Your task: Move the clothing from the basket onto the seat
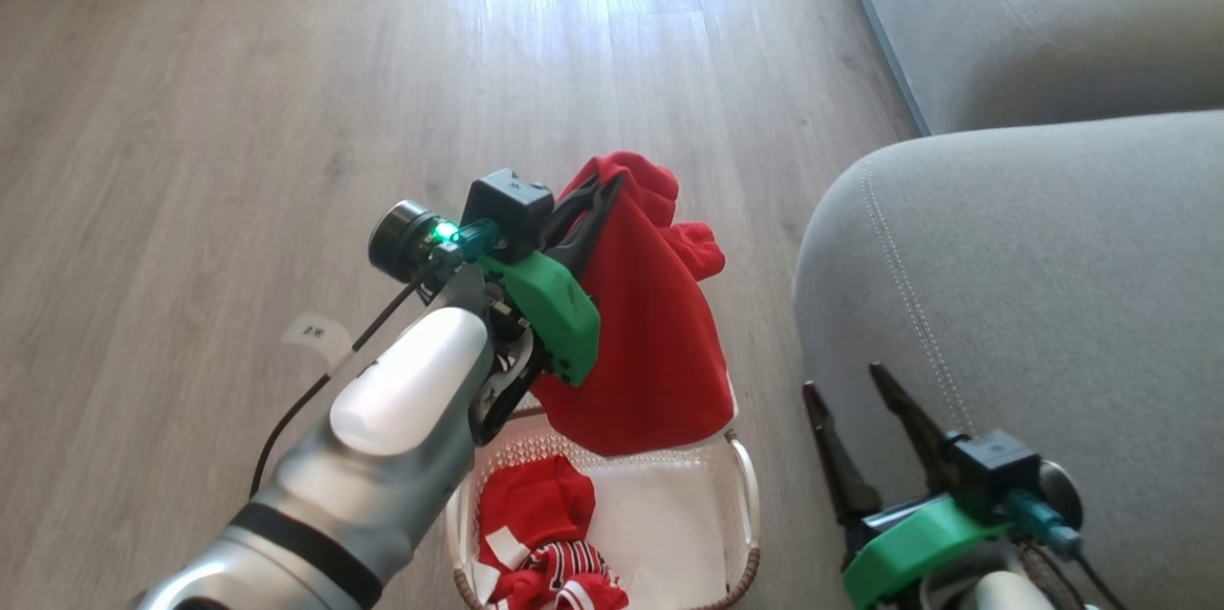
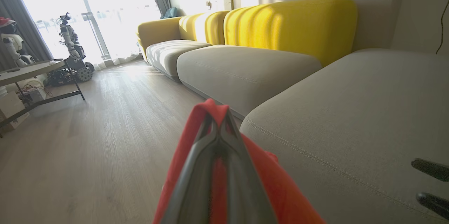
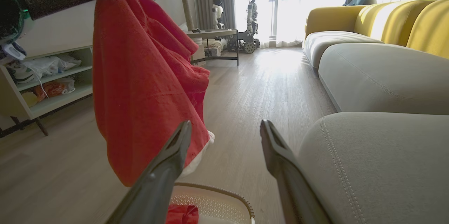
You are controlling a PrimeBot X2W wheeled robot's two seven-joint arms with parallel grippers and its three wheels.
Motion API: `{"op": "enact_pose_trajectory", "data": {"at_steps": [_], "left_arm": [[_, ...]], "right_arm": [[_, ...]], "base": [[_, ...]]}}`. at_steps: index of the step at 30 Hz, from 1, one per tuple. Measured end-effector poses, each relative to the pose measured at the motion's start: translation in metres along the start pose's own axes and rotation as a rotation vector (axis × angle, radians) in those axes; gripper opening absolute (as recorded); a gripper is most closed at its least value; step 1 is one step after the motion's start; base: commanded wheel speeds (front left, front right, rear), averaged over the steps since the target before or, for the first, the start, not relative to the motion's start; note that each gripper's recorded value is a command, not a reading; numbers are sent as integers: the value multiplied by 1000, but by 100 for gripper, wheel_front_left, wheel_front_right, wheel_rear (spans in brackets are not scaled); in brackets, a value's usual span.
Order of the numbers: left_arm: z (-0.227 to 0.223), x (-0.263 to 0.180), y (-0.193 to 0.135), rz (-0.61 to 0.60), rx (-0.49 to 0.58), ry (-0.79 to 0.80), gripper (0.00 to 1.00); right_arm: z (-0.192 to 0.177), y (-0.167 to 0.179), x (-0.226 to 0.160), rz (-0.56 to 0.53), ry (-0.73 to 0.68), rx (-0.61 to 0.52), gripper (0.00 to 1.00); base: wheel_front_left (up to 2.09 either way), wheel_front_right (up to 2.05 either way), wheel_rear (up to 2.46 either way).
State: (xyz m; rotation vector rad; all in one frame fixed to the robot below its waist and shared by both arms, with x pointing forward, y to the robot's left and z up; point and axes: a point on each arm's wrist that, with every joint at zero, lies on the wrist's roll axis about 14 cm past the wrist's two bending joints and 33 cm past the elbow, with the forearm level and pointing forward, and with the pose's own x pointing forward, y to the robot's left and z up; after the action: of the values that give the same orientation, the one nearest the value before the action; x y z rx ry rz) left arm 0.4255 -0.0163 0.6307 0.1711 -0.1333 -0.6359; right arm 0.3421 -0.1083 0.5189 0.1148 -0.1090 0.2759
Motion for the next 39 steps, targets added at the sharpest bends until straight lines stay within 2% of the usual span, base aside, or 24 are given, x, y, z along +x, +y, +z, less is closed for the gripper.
{"op": "enact_pose_trajectory", "data": {"at_steps": [5,12,26,32,33,34,36,39], "left_arm": [[16,-6,0,2,22,-29,0],[19,-14,5,25,30,-31,0],[19,-25,9,47,21,-26,0],[20,-29,7,45,17,-27,0],[19,-29,8,47,14,-26,0],[19,-30,9,49,15,-25,0],[18,-32,10,54,15,-23,0],[17,-32,11,58,-5,-17,0]], "right_arm": [[-3,30,10,101,14,-24,100],[17,70,42,247,-33,-63,100],[-17,111,59,403,91,-127,100],[-28,119,68,435,140,-132,100],[-29,120,69,438,146,-133,93],[-31,121,70,444,152,-136,46],[-31,124,71,451,156,-134,0],[-30,124,72,448,157,-122,0]], "base": [[0,0,0],[0,0,0],[0,0,0],[0,0,0],[0,0,0],[0,0,0],[0,0,0],[0,0,0]]}}
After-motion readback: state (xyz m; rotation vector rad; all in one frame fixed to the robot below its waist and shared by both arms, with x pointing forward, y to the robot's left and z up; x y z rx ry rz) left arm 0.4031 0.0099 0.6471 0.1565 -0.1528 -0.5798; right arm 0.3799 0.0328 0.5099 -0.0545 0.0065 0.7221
